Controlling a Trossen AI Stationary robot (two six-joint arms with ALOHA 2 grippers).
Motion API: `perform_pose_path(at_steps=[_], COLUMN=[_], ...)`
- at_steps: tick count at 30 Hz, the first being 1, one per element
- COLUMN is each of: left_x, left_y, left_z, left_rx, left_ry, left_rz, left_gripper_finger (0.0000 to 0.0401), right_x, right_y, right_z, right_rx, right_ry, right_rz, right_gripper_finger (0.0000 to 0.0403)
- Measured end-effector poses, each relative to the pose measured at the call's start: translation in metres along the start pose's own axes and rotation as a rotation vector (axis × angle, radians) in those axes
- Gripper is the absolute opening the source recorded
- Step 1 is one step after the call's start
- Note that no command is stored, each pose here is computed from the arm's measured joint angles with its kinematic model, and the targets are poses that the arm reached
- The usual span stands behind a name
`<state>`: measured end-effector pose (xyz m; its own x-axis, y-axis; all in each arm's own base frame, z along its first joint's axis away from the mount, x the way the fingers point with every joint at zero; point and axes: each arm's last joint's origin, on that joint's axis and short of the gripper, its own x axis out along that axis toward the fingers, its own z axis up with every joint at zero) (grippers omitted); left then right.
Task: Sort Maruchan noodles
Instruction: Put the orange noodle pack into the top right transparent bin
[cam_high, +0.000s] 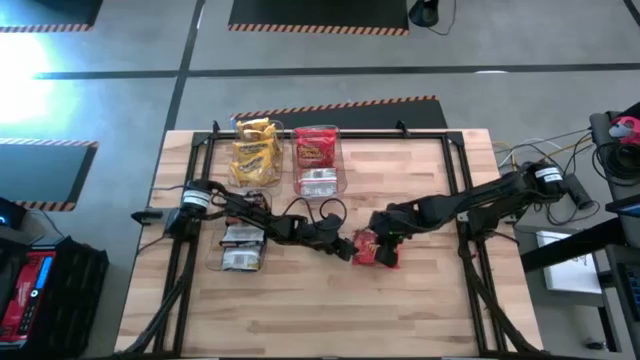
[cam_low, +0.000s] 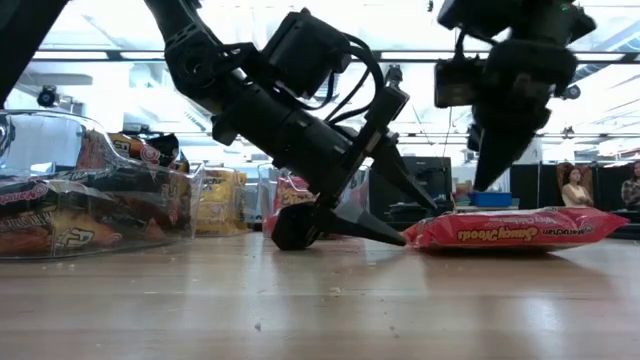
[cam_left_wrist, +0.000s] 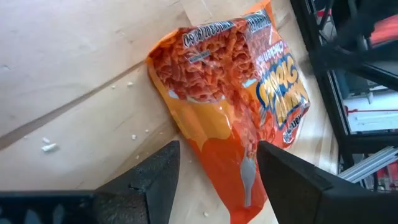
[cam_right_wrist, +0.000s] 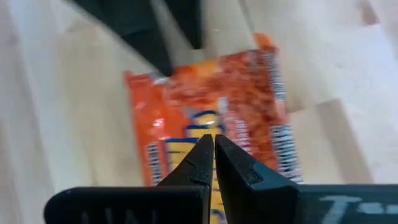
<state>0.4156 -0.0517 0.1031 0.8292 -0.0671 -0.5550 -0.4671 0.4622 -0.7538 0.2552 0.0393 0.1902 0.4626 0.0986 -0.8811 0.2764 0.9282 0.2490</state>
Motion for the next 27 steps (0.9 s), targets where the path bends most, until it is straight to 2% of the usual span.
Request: perform_pose_path(at_steps=[5, 10, 27], left_x=[0.000, 0.000, 0.000], left_y=[0.001, 0.002, 0.002], left_z=[0.002, 0.003, 0.003], left_rx=[0.012, 0.014, 0.036], left_ry=[-0.003, -0.001, 0.001], left_rz=[0.003, 0.002, 0.002], left_gripper_finger=[0.0197, 0.0197, 0.0197], right_x=[-0.003, 0.000, 0.008], right_y=[0.021, 0.035, 0.039], right_z=[-0.011, -0.024, -0.048], right_rx=[0.000, 0.016, 0.135], right_ry=[-0.008, 0.001, 0.144], right_rz=[0.037, 0.015, -0.101], right_gripper_finger=[0.0009, 0.0009, 0.0009])
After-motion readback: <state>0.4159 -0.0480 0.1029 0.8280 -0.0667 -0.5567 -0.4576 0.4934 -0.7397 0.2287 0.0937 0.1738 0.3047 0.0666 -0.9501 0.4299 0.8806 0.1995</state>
